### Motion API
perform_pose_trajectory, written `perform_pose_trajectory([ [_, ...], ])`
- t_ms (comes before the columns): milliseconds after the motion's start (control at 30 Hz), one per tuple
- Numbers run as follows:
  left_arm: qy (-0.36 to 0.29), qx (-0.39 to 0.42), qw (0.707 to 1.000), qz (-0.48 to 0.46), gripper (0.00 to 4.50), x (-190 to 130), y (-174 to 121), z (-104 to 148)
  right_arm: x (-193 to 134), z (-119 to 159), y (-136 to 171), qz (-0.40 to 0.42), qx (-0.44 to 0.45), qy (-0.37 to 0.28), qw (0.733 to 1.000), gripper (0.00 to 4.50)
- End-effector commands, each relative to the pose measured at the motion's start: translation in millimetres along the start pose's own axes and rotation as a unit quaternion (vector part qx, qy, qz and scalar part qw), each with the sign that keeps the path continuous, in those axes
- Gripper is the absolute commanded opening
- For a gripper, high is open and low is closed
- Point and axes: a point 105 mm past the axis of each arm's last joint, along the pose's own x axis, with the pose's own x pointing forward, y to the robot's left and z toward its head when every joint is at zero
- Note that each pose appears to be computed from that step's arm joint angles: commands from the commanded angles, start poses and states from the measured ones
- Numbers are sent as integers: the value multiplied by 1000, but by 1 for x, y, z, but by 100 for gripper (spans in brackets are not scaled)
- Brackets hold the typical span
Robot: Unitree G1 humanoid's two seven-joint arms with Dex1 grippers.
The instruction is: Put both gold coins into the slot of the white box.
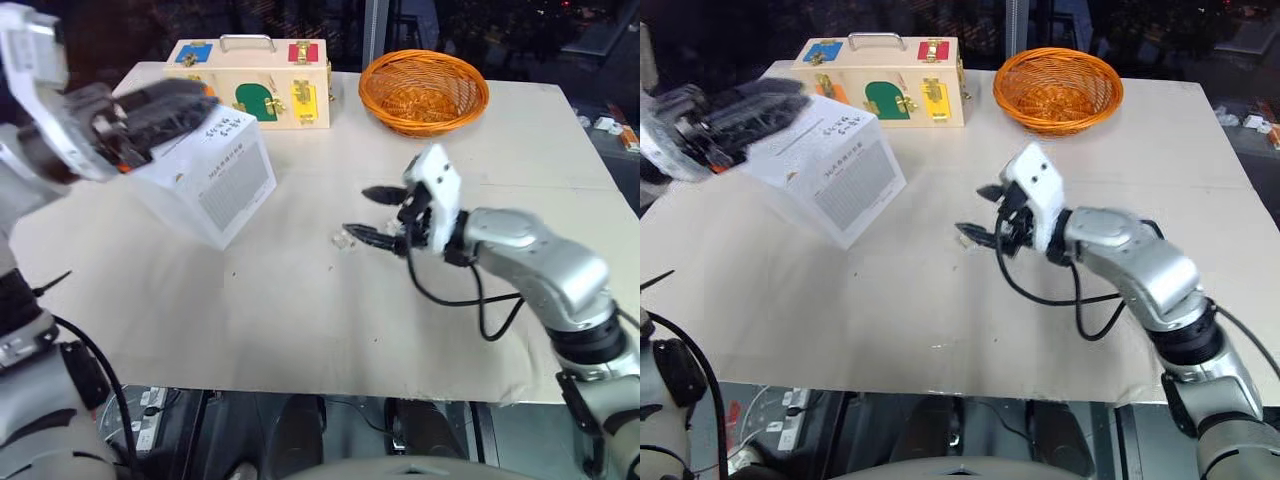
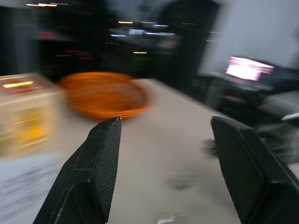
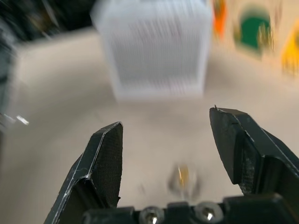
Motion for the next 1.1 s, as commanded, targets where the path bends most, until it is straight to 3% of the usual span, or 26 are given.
perform_pose_trajectory([
  [33, 30, -11, 999, -31, 312, 1, -25, -28, 14, -8, 0, -22, 5, 1, 1000, 323],
  [200, 84, -19, 996, -13, 312, -15, -32, -74, 36, -25, 4, -31, 22, 24, 999, 323],
  [467, 124, -11, 992, 6, 317, -39, -30, -103, 58, -45, 0, -46, 47, 50, 997, 298],
  [600, 125, -5, 992, 7, 318, -40, -29, -103, 64, -48, -5, -55, 46, 57, 996, 158],
  [900, 126, 2, 992, 11, 318, -41, -30, -100, 66, -46, -6, -52, 40, 53, 996, 158],
  [1067, 126, 5, 992, 11, 318, -40, -30, -100, 65, -42, -8, -49, 38, 50, 997, 8],
  [1100, 126, 6, 992, 11, 318, -39, -30, -100, 65, -41, -8, -48, 38, 49, 997, 8],
])
